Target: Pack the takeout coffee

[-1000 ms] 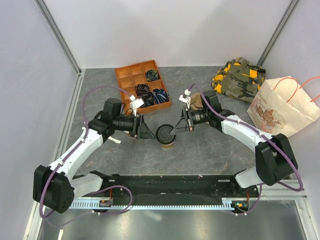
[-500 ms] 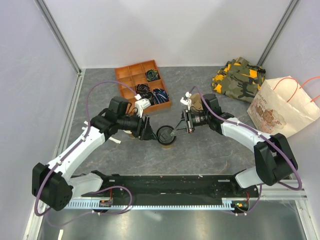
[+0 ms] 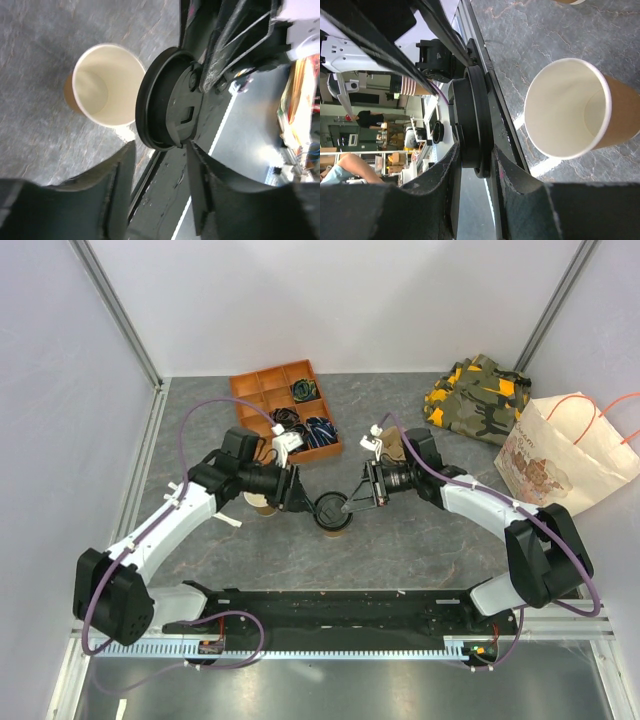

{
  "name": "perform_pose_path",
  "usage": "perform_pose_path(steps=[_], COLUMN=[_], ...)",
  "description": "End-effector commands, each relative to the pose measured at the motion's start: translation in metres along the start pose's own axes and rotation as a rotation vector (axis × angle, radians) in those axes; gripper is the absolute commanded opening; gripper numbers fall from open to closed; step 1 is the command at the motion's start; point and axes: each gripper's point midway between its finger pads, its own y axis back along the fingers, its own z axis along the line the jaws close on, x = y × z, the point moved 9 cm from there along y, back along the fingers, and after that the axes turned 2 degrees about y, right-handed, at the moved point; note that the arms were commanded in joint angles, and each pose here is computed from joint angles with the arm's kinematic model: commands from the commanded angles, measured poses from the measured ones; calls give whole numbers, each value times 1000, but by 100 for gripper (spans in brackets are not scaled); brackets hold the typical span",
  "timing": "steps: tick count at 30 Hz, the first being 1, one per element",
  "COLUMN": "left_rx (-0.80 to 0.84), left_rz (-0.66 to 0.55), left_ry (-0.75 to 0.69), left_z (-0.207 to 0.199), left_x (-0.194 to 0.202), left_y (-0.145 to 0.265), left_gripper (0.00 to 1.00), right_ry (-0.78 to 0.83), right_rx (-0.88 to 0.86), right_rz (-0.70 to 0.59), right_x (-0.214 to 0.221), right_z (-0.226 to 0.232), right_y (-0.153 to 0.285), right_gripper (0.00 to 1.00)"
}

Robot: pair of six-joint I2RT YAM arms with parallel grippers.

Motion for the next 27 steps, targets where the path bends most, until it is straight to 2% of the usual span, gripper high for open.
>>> perform_pose_path(steps=[1,4,11,27], left_rx=[121,193,223,255], left_rz=[-98,-76,-52,-31], left_ry=[10,39,95,130], left_z=[-6,-5,3,13], left_x=[-3,5,7,5], left_y=[16,12,3,-9], left_gripper=[46,43,37,38], right_ry=[70,85,93,92], right_rx=[-43,-68,-107,-124], right_rz=[-9,-6,-23,-35], right_x=[1,1,-2,-5], right_z=[2,2,7,6], right_y=[8,8,8,6], right_gripper=[11,11,11,10])
